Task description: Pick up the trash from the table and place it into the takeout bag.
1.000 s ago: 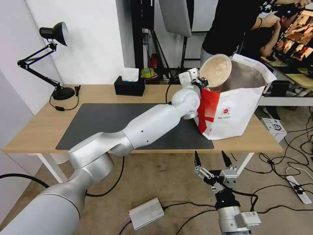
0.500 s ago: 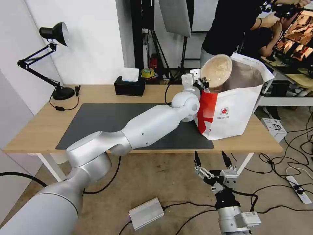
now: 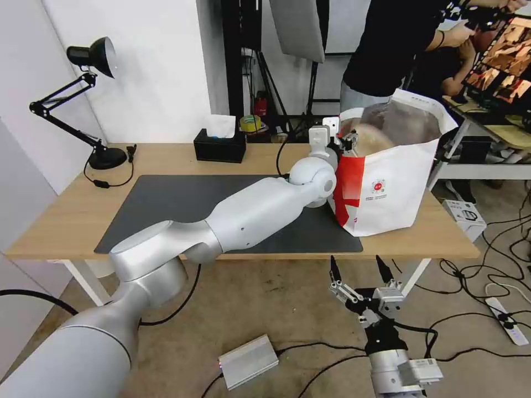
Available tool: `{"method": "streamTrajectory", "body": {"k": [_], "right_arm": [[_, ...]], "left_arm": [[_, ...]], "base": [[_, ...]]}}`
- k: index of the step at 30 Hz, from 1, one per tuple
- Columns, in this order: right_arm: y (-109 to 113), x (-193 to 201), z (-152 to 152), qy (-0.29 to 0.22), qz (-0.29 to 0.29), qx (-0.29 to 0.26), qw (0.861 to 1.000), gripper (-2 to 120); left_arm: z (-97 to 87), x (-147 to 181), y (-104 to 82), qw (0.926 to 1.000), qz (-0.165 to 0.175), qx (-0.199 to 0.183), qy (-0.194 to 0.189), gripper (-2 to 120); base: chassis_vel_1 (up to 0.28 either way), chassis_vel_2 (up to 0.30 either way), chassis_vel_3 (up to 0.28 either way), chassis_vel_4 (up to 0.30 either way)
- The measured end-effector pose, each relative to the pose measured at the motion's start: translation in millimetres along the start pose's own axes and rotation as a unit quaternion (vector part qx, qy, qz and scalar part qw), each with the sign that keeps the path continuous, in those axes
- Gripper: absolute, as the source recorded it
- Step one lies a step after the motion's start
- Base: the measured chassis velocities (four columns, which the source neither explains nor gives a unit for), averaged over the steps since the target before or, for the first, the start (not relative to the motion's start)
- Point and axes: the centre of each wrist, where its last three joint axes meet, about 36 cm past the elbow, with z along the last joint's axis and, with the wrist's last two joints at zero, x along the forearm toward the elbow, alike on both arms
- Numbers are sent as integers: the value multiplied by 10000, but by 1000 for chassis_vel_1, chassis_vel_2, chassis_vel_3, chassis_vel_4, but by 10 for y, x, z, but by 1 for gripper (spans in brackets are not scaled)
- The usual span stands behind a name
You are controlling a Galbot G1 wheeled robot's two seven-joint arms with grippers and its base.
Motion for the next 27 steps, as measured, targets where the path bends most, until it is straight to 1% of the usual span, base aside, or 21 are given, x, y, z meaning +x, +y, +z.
{"method": "streamTrajectory", "body": {"k": [1, 2, 4, 5, 9, 11, 12, 14, 17, 19, 21, 23, 24, 25, 27], "right_arm": [[0, 0, 0, 0, 0, 0, 10000, 100], [0, 0, 0, 0, 0, 0, 10000, 100], [0, 0, 0, 0, 0, 0, 10000, 100], [0, 0, 0, 0, 0, 0, 10000, 100], [0, 0, 0, 0, 0, 0, 10000, 100], [0, 0, 0, 0, 0, 0, 10000, 100], [0, 0, 0, 0, 0, 0, 10000, 100], [0, 0, 0, 0, 0, 0, 10000, 100], [0, 0, 0, 0, 0, 0, 10000, 100], [0, 0, 0, 0, 0, 0, 10000, 100], [0, 0, 0, 0, 0, 0, 10000, 100], [0, 0, 0, 0, 0, 0, 10000, 100], [0, 0, 0, 0, 0, 0, 10000, 100], [0, 0, 0, 0, 0, 0, 10000, 100], [0, 0, 0, 0, 0, 0, 10000, 100]], "left_arm": [[-2, -2, 0, 10000, 0, -5, -3, 88], [-7, -3, 0, 10000, 1, -10, -10, 95], [-11, -3, -1, 10000, 4, -10, -14, 96], [-22, -5, -1, 10000, 17, -14, -26, 99], [-64, 0, 3, 10000, 35, 6, -84, 100], [-115, 20, 6, 9998, 65, 25, -190, 100], [-169, 43, 12, 9995, 96, 14, -285, 100], [-185, 51, 16, 9995, 104, 7, -309, 100], [-328, 134, 76, 9985, 54, -7, -551, 100], [-356, 157, 93, 9982, 51, 0, -591, 100], [-454, 277, 222, 9974, 17, -30, -717, 100], [-466, 295, 240, 9973, 13, -33, -735, 100], [-500, 370, 305, 9966, -27, -31, -820, 100], [-507, 388, 322, 9964, -42, -29, -845, 100], [-529, 482, 369, 9946, -42, -40, -1039, 100]], "base": [[0, 0, 0, 0], [0, 0, 0, 0], [0, 0, 0, 0], [0, 0, 0, 0], [0, 0, 0, 0], [0, 0, 0, 0], [0, 0, 0, 0], [0, 0, 0, 0], [0, 0, 0, 0], [0, 0, 0, 0], [0, 0, 0, 0], [0, 0, 0, 0], [0, 0, 0, 0], [0, 0, 0, 0], [0, 0, 0, 0]]}}
